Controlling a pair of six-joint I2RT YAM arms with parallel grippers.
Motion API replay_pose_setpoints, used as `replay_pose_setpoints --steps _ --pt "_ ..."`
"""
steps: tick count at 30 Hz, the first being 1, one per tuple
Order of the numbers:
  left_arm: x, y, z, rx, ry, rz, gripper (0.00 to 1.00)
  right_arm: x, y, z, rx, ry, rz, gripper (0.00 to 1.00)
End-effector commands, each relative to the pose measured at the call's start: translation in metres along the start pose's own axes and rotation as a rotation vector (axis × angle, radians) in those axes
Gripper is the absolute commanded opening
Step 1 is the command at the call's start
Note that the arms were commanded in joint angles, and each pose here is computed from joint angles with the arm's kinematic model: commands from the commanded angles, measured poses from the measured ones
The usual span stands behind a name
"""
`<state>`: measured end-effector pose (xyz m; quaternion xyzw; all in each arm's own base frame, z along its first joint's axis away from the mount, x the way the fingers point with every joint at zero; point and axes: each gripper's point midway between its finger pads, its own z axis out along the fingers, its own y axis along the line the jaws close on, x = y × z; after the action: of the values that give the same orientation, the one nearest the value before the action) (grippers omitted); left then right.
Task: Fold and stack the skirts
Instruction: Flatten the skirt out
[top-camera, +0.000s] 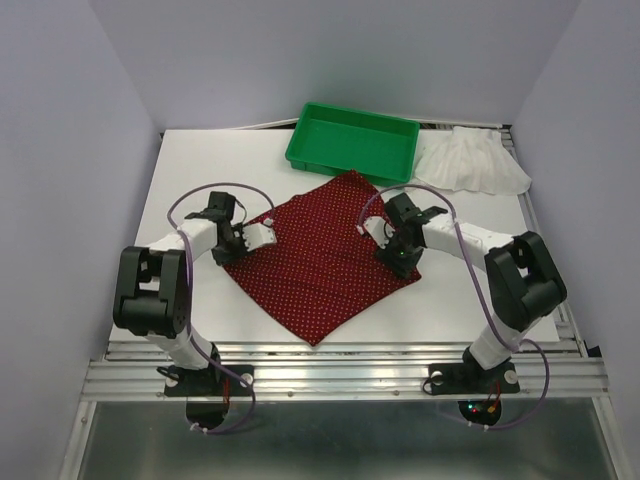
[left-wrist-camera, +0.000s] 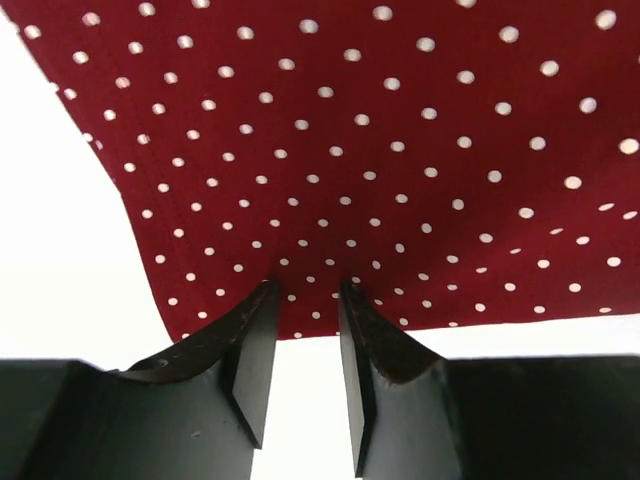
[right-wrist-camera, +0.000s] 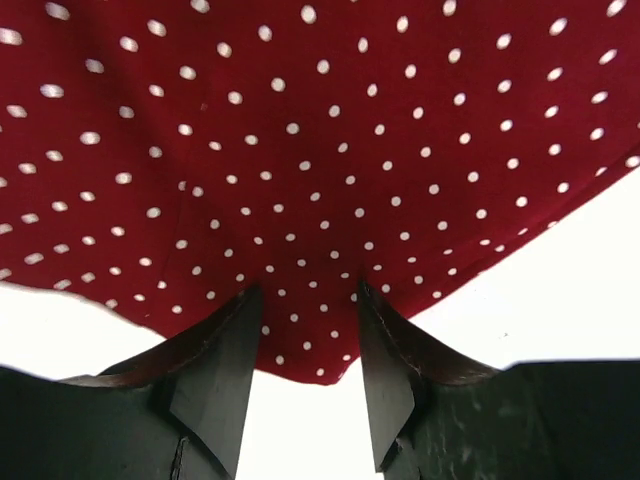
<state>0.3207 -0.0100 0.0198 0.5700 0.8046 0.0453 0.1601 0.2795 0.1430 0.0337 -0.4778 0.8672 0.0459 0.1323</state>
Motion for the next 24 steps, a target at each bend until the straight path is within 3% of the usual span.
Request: replay_pose_setpoints --steps 1,7,13,17,24 --pt "0.017 -0.039 0.009 0.092 0.087 0.124 0.40 0.011 -0.020 0.016 0.089 0.040 0.030 0.49" --pt "0.008 -0.099 0.007 0.199 0.090 0.422 0.35 0.031 -0.049 0.038 0.202 0.106 -0.060 0.49" --pt "-0.040 -0.129 -0.007 0.223 -0.022 0.611 0.31 0.022 -0.074 0.042 0.279 0.084 -0.108 0.51" --pt "-0.078 -0.159 -0.018 0.292 -0.126 0.678 0.31 -0.008 -0.105 0.043 0.366 0.021 -0.169 0.52" --pt "-0.136 -0.222 -0.037 0.391 -0.243 0.807 0.31 -0.066 -0.126 0.050 0.353 -0.100 -0.185 0.54"
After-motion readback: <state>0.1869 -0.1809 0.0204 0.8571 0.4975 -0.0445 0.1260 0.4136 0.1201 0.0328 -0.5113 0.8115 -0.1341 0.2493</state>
